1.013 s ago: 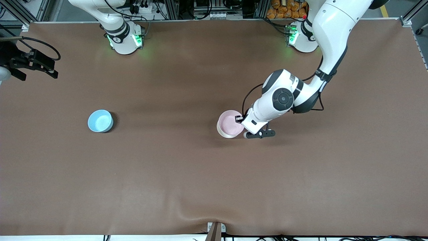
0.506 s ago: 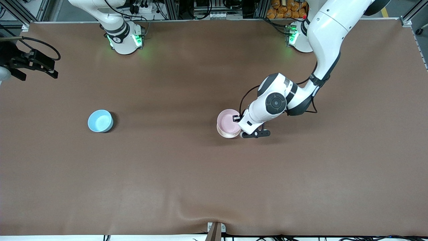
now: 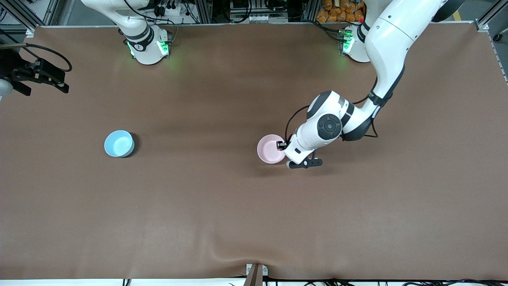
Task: Stack pink and blue bowls on white bowl
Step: 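Open the left gripper and withdraw it from the stacked bowls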
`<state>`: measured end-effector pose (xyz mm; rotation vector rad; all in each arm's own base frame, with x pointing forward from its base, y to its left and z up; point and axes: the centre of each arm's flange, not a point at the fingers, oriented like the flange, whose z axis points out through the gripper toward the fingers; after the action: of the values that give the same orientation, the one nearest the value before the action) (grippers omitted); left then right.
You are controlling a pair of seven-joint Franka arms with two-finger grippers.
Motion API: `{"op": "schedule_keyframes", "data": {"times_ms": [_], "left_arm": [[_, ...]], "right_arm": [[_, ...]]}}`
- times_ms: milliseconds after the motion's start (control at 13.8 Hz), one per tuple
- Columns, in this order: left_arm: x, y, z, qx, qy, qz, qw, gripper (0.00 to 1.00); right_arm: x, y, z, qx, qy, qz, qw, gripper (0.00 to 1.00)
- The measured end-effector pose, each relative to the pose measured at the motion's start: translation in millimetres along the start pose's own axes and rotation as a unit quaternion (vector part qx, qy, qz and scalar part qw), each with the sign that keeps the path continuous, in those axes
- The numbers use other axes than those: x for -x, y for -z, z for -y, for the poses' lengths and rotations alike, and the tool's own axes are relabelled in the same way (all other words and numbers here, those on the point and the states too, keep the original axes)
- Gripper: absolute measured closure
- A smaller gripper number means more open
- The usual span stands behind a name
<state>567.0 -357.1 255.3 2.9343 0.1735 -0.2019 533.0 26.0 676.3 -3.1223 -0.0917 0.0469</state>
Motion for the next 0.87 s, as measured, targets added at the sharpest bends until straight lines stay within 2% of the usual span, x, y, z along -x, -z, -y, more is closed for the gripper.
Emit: {"op": "schedule_keyframes", "data": {"times_ms": [145, 289, 434, 579, 723, 868], "left_arm": [[-26.6, 65.8, 32.2, -0.035, 0.011, -0.026, 0.999, 0.19], [-48.0, 161.5, 88.3, -0.075, 0.025, -0.059, 0.995, 0.00], [-51.8, 257.0, 150.3, -0.096, 0.026, -0.085, 0.991, 0.00], [-36.9, 324.6, 187.6, -0.111, 0.032, -0.104, 0.988, 0.00], [-11.4, 365.6, 195.7, -0.124, 0.034, -0.113, 0.985, 0.00], [11.7, 387.0, 190.4, -0.123, 0.032, -0.110, 0.986, 0.00]], "right_arm": [[-0.1, 0.0, 0.1, 0.000, 0.000, 0.000, 1.000, 0.00], [-0.6, 0.2, 0.0, 0.000, 0.000, -0.002, 1.000, 0.00], [-2.1, -1.3, -2.8, 0.000, -0.003, -0.002, 1.000, 0.00], [-7.1, -8.7, -16.6, 0.000, -0.015, 0.004, 1.000, 0.00], [-16.7, -23.7, -30.2, -0.001, -0.026, 0.016, 1.000, 0.00], [-36.8, -57.1, -41.0, 0.003, -0.033, 0.042, 0.999, 0.00]]}}
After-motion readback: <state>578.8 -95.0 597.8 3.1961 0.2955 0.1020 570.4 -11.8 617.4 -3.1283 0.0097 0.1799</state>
